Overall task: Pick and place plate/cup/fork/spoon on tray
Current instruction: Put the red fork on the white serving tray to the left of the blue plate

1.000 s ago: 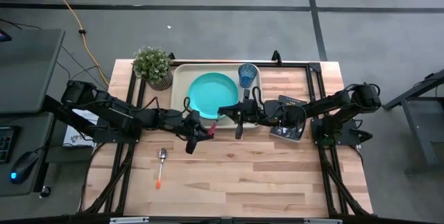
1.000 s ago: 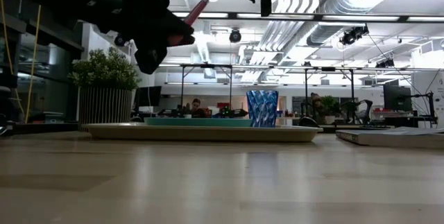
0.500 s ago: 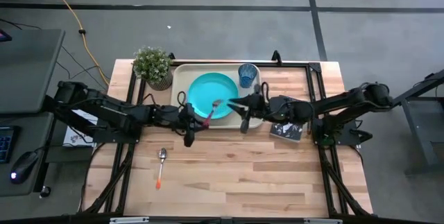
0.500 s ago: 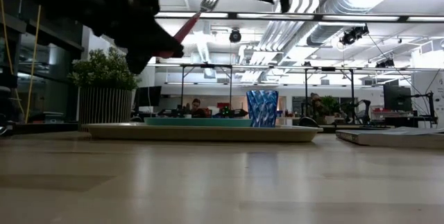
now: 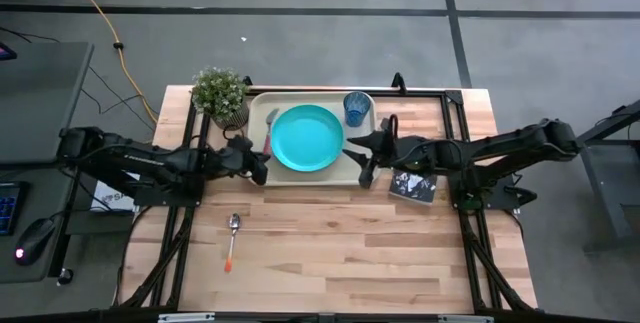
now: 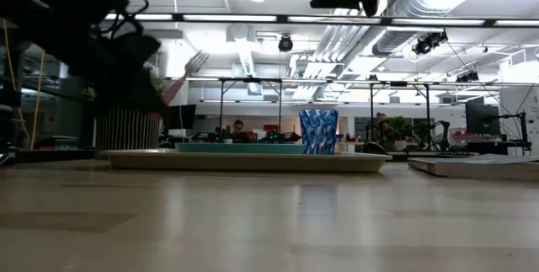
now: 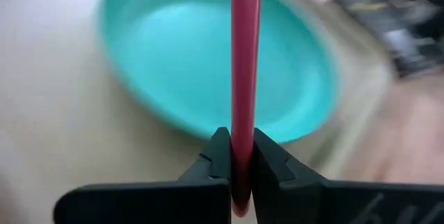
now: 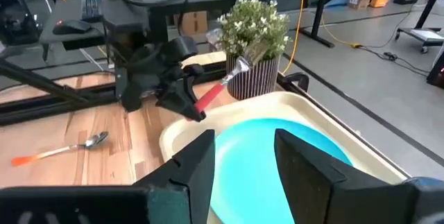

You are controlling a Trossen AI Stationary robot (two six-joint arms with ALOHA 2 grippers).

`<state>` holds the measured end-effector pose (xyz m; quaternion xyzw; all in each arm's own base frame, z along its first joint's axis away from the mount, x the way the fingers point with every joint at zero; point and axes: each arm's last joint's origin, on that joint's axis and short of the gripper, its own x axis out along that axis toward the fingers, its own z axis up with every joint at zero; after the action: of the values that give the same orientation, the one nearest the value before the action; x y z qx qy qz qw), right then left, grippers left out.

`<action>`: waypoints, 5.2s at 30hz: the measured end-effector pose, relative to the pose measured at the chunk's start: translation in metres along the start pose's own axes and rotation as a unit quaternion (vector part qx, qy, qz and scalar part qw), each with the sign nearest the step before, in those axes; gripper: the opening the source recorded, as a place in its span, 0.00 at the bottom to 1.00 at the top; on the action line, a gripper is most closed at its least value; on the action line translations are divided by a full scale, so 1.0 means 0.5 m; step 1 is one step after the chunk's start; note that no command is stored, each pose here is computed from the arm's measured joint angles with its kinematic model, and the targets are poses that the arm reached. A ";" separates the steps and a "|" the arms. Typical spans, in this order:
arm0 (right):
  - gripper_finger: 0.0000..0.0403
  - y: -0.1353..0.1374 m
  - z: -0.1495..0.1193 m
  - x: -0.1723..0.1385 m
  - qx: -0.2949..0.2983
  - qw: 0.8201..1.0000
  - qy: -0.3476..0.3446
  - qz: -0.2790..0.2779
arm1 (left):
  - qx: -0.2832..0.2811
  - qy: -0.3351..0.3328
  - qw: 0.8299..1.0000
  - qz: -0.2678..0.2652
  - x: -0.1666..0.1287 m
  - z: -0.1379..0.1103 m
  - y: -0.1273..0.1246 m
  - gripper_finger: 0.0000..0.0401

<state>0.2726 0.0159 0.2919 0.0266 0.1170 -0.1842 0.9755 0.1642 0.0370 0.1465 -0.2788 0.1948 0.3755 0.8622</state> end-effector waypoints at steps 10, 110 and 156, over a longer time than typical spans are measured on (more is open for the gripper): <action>0.35 0.005 -0.014 0.013 -0.003 1.000 0.016 -0.002 | -0.033 0.043 0.994 0.095 0.033 -0.019 0.033 0.00; 0.35 0.004 -0.018 0.013 0.028 0.999 0.026 0.000 | -0.024 0.181 0.971 0.155 0.112 0.104 0.008 0.00; 0.35 0.002 -0.033 0.011 0.030 0.998 0.063 -0.008 | -0.133 0.197 0.960 0.146 0.117 0.041 0.047 0.00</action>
<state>0.2744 0.0163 0.2743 0.0665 0.1731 -0.1933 0.9635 0.1866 0.0945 0.1227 -0.4282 0.3472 0.4574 0.6977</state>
